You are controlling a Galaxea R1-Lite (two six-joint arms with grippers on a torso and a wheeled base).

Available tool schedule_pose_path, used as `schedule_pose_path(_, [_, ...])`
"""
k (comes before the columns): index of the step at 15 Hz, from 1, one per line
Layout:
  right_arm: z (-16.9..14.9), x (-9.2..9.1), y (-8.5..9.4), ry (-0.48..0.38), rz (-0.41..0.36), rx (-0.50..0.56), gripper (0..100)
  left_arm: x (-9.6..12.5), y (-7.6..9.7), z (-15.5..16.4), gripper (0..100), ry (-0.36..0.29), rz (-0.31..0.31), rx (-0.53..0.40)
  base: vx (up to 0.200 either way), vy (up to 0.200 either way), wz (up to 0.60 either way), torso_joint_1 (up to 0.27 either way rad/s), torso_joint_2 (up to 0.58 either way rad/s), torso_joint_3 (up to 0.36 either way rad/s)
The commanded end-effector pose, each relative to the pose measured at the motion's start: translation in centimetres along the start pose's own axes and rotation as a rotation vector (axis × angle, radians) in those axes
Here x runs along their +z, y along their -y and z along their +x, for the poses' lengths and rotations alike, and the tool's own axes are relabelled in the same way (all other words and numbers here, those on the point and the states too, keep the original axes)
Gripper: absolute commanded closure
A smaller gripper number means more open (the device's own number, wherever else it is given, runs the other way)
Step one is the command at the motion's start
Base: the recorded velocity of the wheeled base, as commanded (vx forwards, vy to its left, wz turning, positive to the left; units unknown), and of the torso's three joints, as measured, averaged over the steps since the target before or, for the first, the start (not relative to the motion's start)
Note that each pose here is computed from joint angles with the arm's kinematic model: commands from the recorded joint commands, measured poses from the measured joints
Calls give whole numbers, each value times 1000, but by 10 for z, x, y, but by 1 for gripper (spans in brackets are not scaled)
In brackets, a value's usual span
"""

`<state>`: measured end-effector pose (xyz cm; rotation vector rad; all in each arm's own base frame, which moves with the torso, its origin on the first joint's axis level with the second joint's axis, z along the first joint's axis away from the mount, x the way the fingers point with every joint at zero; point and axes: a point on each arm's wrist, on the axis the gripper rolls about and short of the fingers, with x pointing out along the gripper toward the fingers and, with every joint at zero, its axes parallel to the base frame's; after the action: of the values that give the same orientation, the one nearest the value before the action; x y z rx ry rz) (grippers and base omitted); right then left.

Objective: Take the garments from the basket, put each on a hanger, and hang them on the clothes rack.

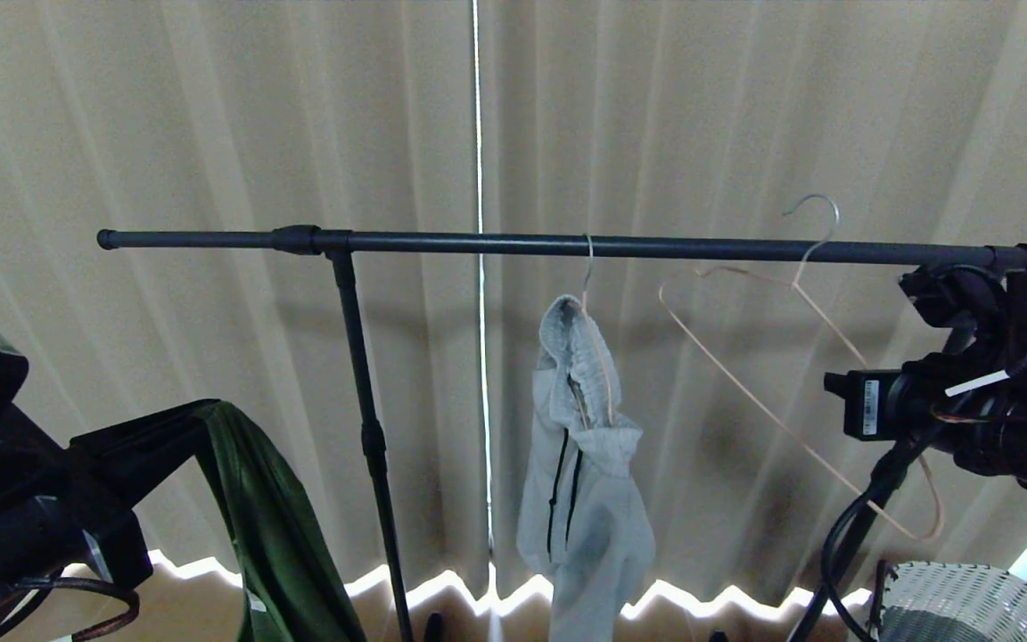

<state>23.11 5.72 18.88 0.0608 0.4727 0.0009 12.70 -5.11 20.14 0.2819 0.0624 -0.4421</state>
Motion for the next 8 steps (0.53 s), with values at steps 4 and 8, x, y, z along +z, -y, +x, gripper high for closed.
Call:
schedule_pose_path(4, [-33,-10,9,48,-9,13,100,-5,1,2,100,-22,0,0,-100,0,0,-1,0,0])
schedule_pose_path(8, [-41,-11,11,67,-4,16,100,-7,1,1,100,-28,1,-2,-200,0,0,9,2,2])
